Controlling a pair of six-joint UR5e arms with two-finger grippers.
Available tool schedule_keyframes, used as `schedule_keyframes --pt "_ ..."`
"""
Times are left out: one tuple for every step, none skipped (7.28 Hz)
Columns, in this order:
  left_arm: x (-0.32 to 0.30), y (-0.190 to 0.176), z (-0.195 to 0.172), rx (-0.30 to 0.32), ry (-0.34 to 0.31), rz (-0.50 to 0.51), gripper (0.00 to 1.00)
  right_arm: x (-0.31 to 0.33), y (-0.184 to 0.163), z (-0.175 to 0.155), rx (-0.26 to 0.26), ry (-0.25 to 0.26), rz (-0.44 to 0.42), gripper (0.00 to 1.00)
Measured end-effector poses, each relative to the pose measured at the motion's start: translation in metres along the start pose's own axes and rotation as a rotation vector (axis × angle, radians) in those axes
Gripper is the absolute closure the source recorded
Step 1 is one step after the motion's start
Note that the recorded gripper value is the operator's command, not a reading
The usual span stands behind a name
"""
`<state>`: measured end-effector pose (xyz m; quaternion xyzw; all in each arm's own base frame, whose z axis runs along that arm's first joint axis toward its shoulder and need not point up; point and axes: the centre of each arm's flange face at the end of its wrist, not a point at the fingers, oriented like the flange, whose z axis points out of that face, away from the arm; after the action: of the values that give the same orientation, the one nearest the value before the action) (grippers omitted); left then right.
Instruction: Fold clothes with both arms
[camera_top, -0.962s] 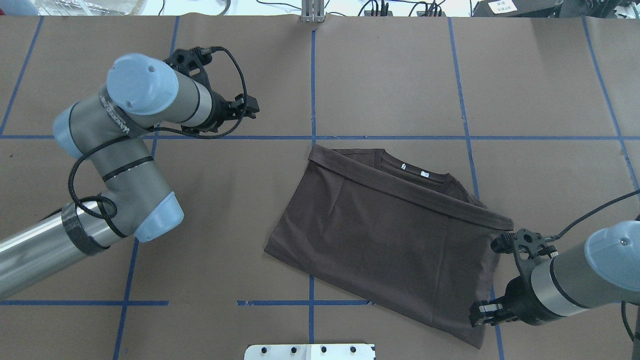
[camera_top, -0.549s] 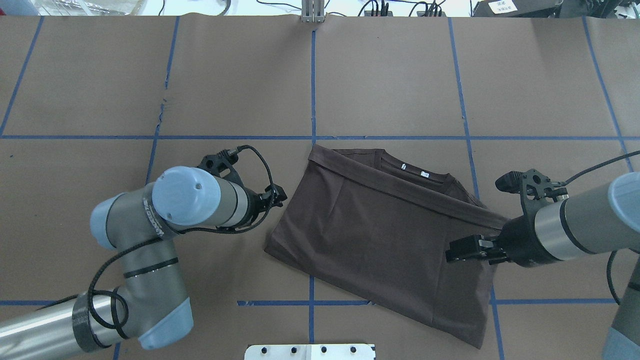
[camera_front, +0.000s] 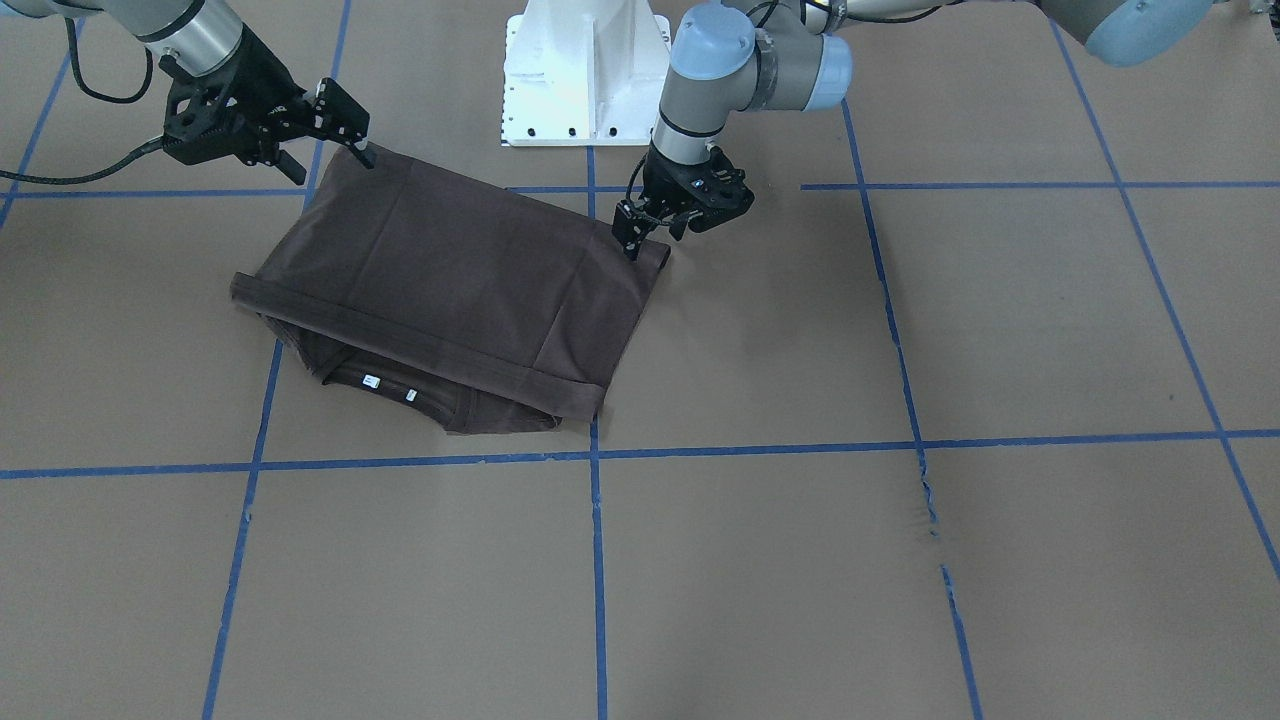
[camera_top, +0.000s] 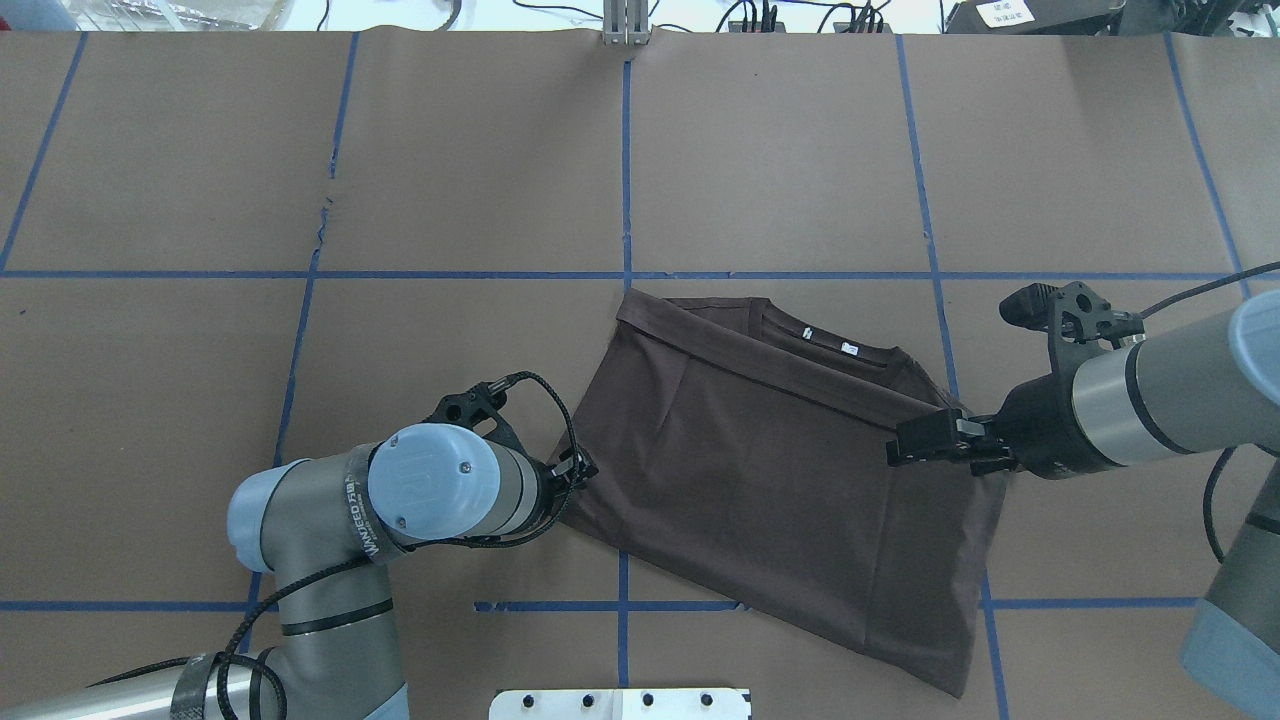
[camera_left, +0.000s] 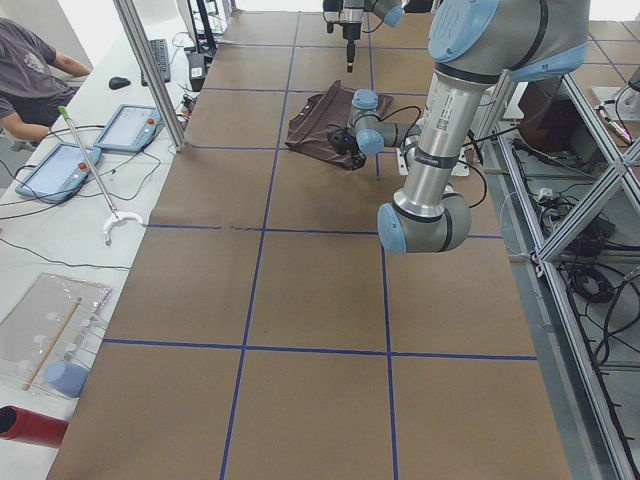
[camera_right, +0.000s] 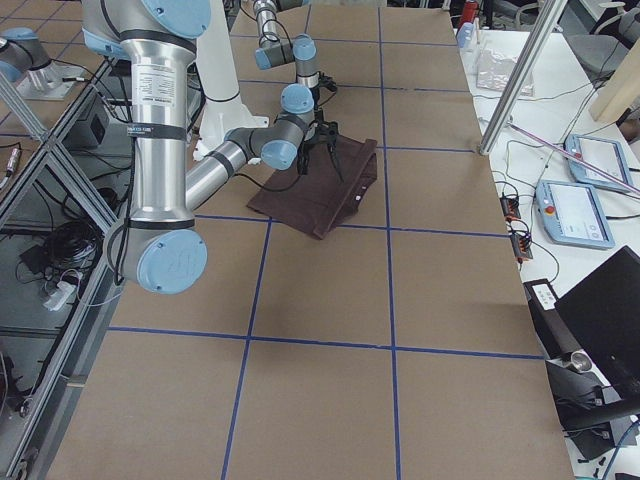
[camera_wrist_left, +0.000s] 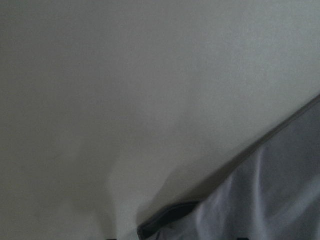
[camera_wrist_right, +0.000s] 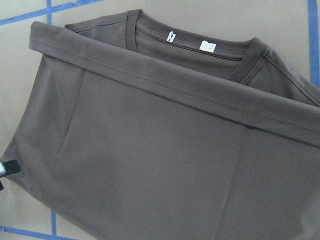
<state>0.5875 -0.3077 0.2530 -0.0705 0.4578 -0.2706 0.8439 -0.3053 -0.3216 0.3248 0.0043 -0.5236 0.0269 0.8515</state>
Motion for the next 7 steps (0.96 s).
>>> schedule_keyframes --pt "0.002 0.001 0.001 0.0 -0.002 -0.001 0.52 0.0 -0.001 0.0 0.003 0.0 0.001 0.0" --pt "0.002 0.001 0.003 0.001 -0.005 -0.001 0.89 0.0 -0.002 -0.001 0.003 0.0 0.002 0.0" --pt "0.002 0.001 0.005 0.003 -0.008 -0.001 1.0 0.0 -0.002 -0.001 0.003 -0.001 0.002 0.0" --pt "0.002 0.001 0.006 0.004 -0.009 0.001 1.0 0.0 -0.002 -0.001 0.003 -0.001 0.002 0.0" --pt "0.002 0.001 0.006 0.004 -0.009 0.007 1.0 0.001 -0.003 -0.001 0.005 0.001 0.004 0.0" --pt "0.002 -0.001 0.004 0.006 -0.007 0.011 1.0 0.003 -0.003 0.001 0.005 0.005 0.006 0.0" --pt "0.005 -0.011 0.002 0.016 -0.002 0.009 1.0 0.005 -0.005 0.004 0.004 0.011 0.009 0.0"
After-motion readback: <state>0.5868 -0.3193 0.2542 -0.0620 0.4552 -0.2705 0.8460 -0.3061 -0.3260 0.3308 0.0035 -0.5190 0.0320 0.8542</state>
